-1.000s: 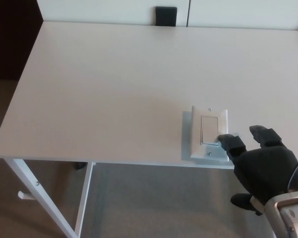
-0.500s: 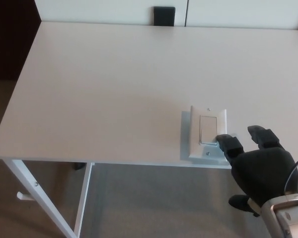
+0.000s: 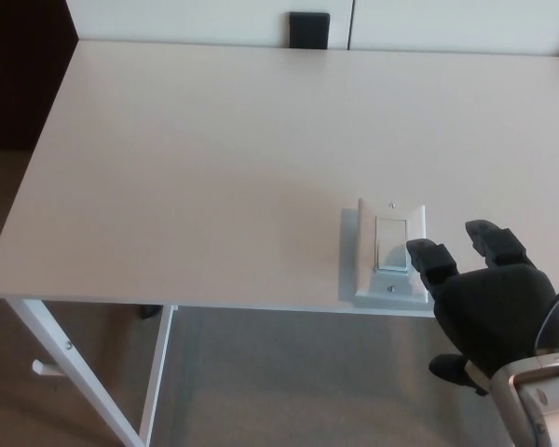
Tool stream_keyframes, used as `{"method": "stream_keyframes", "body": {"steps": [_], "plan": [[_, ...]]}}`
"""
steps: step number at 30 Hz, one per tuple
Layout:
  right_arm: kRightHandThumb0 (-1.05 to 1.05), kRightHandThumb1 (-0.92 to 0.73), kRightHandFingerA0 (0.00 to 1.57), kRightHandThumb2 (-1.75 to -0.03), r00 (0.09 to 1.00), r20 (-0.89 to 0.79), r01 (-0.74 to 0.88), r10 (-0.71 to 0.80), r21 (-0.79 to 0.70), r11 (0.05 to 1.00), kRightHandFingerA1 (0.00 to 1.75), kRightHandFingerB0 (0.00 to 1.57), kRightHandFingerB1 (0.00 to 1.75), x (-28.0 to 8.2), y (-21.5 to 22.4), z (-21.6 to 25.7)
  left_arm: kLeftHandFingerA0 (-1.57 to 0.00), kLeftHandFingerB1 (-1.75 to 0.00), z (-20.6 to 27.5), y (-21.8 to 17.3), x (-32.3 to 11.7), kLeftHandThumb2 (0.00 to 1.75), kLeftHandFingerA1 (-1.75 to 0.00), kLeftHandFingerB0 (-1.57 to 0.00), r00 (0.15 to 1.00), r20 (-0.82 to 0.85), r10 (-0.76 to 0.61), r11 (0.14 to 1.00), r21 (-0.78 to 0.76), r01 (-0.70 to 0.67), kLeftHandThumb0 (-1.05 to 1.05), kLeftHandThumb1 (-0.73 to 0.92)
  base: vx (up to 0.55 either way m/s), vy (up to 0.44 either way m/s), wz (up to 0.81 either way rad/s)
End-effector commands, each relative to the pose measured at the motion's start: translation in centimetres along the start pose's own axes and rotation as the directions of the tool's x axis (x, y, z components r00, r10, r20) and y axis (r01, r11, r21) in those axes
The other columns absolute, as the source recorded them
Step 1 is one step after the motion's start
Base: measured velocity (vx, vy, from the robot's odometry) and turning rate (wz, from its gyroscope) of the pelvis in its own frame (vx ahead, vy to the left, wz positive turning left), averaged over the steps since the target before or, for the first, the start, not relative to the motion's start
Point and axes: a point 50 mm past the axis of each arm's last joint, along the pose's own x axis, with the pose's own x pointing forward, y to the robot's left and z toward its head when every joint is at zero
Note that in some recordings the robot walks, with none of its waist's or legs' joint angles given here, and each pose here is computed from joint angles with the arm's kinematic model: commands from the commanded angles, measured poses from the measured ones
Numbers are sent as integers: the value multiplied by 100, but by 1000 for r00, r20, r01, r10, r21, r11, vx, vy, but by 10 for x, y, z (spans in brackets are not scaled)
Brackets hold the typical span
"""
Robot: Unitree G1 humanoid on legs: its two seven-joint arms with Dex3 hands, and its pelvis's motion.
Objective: The robot walk towards a table in front and then clicks the light switch button using the right hand's index finger
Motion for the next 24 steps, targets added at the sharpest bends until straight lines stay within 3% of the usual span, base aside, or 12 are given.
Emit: {"method": "stream_keyframes", "body": {"steps": [1, 3, 4, 5, 6, 7, 14, 19, 20, 22, 23, 24], "plan": [[-77, -47, 0, -82, 1000, -12, -13, 13, -22, 1000, 20, 10, 32, 1, 1, -2, -48, -35, -3, 3, -2, 58, -43, -36, 1000, -15, -3, 1000, 3, 3, -32, 60, 0, 0, 0], [-70, -54, 0, -58, 1000, -3, -2, 2, -20, 1000, 25, 12, 30, 1, 2, -1, -49, -35, -2, 3, -2, 58, -43, -36, 1000, -14, 1, 1000, 11, -1, -32, 59, 0, 0, 0], [-74, -45, 0, -83, 1000, 1, -1, 1, -18, 1000, 25, 8, 32, 1, 3, -1, -49, -35, -1, 3, -1, 58, -43, -37, 1000, -15, 2, 1000, 12, -2, -32, 59, 0, 0, 0], [-74, -45, 0, -83, 1000, 1, -7, 7, -20, 1000, 25, 8, 32, 2, 3, -1, -49, -35, -1, 3, -1, 58, -43, -37, 1000, -13, 2, 1000, 15, -2, -32, 59, 0, 0, 0], [-69, -55, 0, -59, 1000, 2, -18, 18, -18, 1000, 21, 9, 28, 1, 5, 0, -48, -35, 0, 3, -1, 58, -43, -36, 1000, -10, -1, 1000, 18, 1, -31, 60, 0, 0, 0], [-75, -46, 0, -82, 1000, 3, -22, 22, -14, 1000, 21, 9, 33, 2, 6, 2, -48, -35, 2, 2, -2, 58, -43, -36, 1000, -8, -5, 1000, 19, 5, -31, 60, 0, 0, 0], [-72, -43, 0, -83, 999, 44, -1, 1, -13, 1000, 27, 9, 36, 3, 10, 10, -47, -35, 2, 3, -1, 58, -42, -35, 1000, -13, -8, 1000, 10, 8, -32, 60, 0, 0, 0], [-72, -43, 3, -81, 998, 59, 1, 0, -18, 1000, 31, 12, 37, 3, 12, 14, -48, -35, 4, 4, 1, 58, -43, -36, 1000, -14, -9, 1000, 17, 9, -31, 60, 0, 0, 0], [-73, -51, 2, -58, 998, 62, 4, -2, -20, 1000, 31, 15, 29, 3, 13, 15, -47, -35, 4, 4, 2, 58, -42, -36, 1000, -15, -6, 1000, 22, 7, -32, 60, 0, 0, 0], [-73, -51, 2, -58, 998, 66, 6, -5, -20, 1000, 31, 15, 29, 3, 13, 16, -48, -35, 5, 5, 2, 58, -42, -36, 1000, -12, -5, 999, 33, 5, -32, 60, 0, 0, 0], [-75, -44, 2, -82, 998, 69, 5, -4, -19, 1000, 26, 10, 34, 3, 14, 17, -48, -35, 5, 5, 1, 58, -42, -36, 1000, -11, -7, 999, 35, 7, -33, 60, 0, 0, 0], [-77, -46, 2, -82, 997, 75, 2, 0, -21, 1000, 25, 11, 34, 2, 16, 17, -47, -35, 5, 5, 1, 58, -42, -35, 1000, -10, -12, 999, 36, 13, -34, 60, 0, 0, 0]]}}
